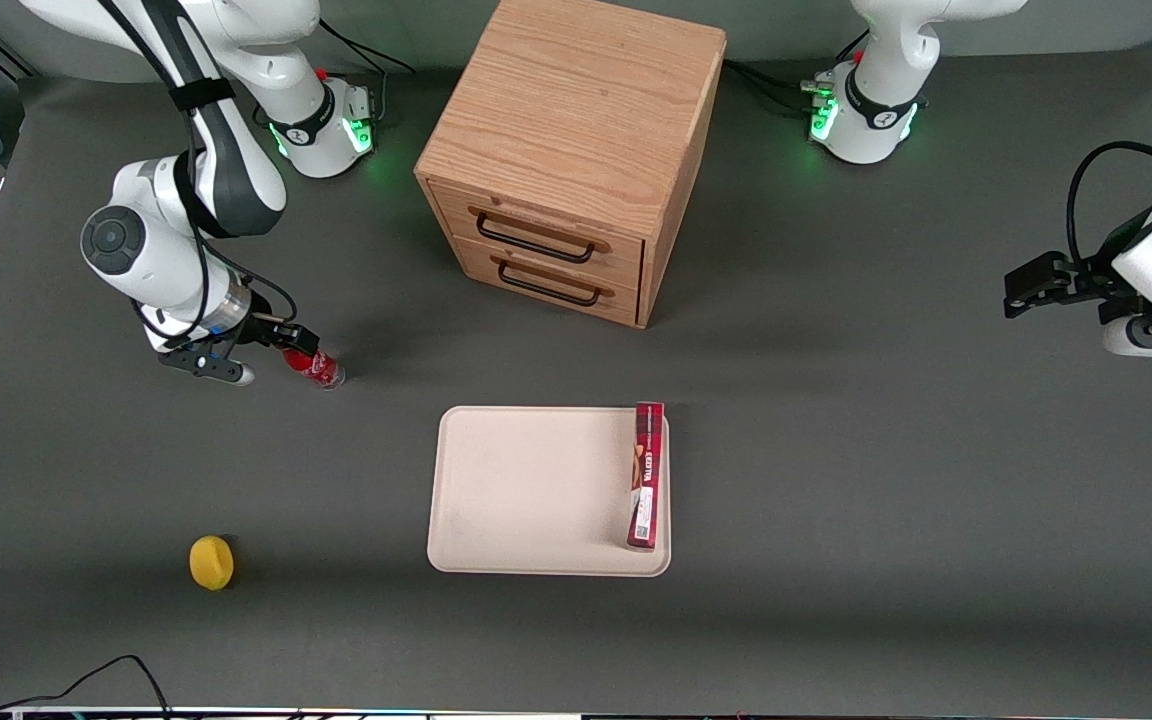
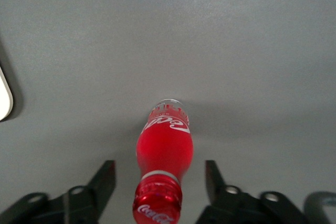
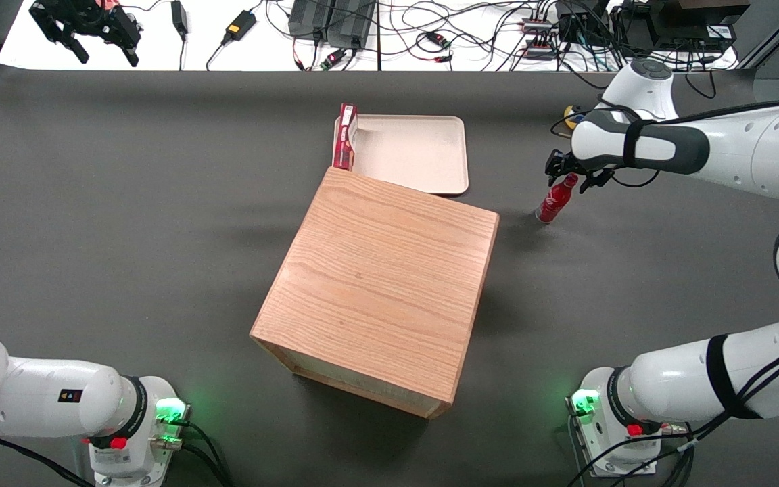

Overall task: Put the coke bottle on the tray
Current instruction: 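Move the open right gripper down toward the red Coca-Cola bottle, then close the right gripper on the bottle's base and lift it, then carry the bottle over to the cream tray's edge and lower it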

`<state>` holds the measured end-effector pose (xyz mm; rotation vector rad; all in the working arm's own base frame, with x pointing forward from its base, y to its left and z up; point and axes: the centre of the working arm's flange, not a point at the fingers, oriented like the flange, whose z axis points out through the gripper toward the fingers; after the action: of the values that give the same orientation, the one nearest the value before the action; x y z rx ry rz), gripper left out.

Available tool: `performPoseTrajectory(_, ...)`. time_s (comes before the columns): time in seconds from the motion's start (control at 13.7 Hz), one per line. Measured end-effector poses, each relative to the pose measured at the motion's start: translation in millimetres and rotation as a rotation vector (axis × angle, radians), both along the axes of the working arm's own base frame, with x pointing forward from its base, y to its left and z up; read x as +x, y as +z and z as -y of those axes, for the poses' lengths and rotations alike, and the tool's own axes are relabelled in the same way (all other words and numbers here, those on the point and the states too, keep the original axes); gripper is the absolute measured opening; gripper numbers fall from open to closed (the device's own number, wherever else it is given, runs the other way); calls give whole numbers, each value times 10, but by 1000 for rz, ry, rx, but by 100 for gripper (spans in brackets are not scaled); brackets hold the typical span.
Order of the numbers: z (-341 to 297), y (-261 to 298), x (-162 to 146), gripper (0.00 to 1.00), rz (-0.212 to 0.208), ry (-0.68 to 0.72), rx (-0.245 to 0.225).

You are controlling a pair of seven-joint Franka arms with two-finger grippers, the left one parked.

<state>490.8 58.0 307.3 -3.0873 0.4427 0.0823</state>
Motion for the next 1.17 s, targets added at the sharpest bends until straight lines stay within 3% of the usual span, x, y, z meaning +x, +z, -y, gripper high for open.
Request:
performPoseTrajectory(0.22, -69, 25, -7, 36, 6, 21, -6)
performPoseTrajectory(0.44, -117, 71, -5, 36, 1, 34, -9)
performPoseTrajectory(0.59, -139, 366, 54, 36, -33, 41, -17)
performPoseTrajectory(0.8, -193, 1415, 242, 36, -73, 49, -25)
performPoseTrajectory(1.02, -358, 2550, 393, 36, -47, 78, -19)
performPoseTrajectory(1.17, -623, 3002, 543, 36, -56, 68, -9)
